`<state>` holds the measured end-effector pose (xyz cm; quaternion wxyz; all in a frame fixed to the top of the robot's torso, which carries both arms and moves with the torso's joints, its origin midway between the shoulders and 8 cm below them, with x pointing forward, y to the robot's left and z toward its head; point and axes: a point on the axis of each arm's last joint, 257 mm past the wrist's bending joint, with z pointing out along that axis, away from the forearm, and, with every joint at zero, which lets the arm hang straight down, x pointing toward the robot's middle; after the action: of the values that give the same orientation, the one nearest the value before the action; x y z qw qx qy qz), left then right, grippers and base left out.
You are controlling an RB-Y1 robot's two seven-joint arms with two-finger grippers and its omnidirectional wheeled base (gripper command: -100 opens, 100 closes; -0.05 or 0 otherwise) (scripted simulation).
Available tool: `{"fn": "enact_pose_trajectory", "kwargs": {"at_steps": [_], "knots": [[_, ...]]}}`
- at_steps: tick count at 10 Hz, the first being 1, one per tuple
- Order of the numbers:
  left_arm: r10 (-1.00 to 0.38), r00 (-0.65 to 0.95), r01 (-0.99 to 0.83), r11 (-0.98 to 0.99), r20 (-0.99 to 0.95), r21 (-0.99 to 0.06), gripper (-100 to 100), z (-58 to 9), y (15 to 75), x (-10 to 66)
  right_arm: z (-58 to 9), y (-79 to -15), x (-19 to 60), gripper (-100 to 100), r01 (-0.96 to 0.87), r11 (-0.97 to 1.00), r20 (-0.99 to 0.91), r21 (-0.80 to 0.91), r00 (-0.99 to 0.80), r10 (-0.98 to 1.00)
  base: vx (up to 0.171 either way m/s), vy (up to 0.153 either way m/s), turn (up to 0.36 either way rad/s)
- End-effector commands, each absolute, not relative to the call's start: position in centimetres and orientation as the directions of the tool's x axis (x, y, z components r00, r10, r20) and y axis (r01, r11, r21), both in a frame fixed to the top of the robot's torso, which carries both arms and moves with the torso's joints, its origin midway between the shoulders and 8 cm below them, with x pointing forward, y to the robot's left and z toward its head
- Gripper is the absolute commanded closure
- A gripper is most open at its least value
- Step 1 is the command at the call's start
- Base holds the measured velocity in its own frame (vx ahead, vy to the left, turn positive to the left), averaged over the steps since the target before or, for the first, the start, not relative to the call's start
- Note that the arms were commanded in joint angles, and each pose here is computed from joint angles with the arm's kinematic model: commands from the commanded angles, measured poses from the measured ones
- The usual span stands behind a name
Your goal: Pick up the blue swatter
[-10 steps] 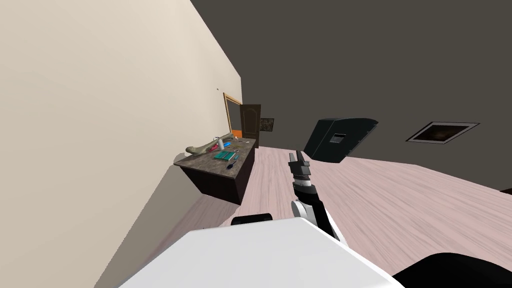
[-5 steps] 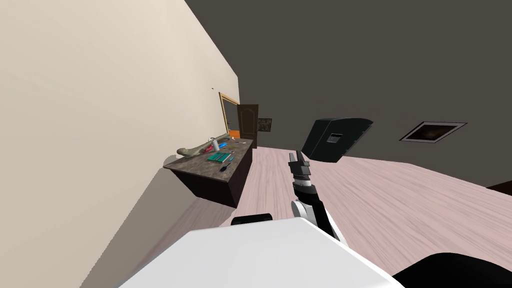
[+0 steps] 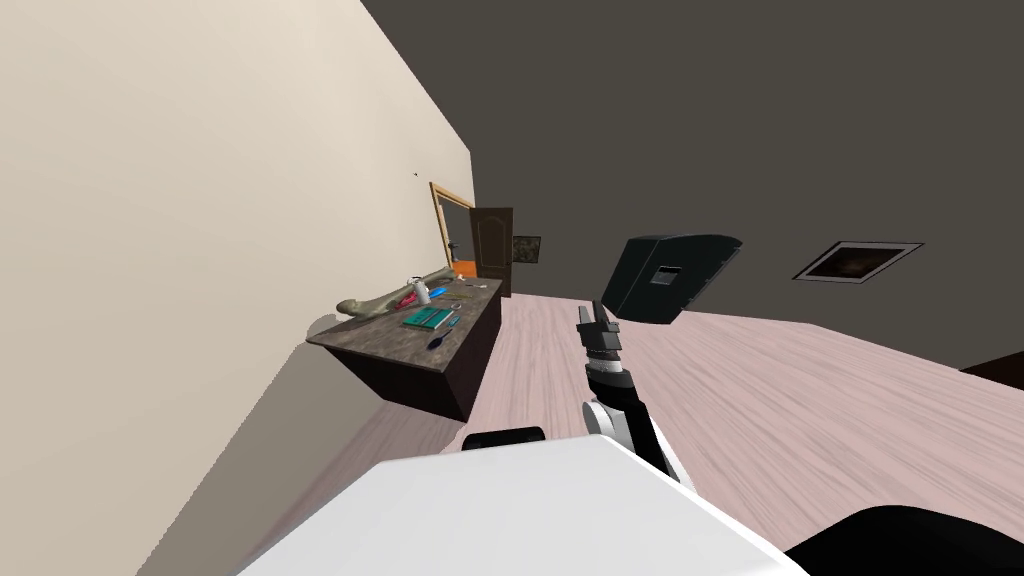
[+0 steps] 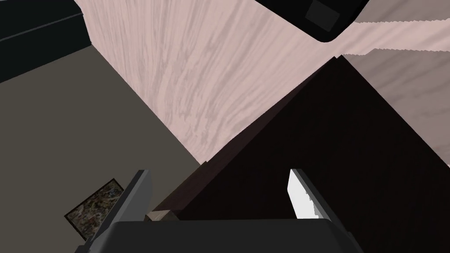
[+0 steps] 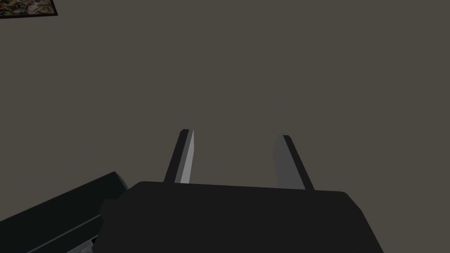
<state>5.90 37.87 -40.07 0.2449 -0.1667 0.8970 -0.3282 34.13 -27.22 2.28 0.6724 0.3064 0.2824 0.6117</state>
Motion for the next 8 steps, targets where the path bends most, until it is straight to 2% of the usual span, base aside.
{"fn": "enact_pose_trajectory", "kwargs": {"at_steps": [1,8], "knots": [[-0.438,-0.848,-0.169,0.758,-0.299,-0.63,-100,-40.4,40.4,3.8,2.3,-27.2,34.1,0,-0.65,0.064,-0.005,0.758,0.092,0.996,0.063,-0.097,-0.084],[-0.398,-0.89,-0.263,0.846,-0.222,-0.463,-100,-40.5,49.4,-1.1,2.3,-27.2,34.1,0,-0.649,0.064,-0.005,0.758,0.092,0.996,0.109,-0.113,-0.068]]}}
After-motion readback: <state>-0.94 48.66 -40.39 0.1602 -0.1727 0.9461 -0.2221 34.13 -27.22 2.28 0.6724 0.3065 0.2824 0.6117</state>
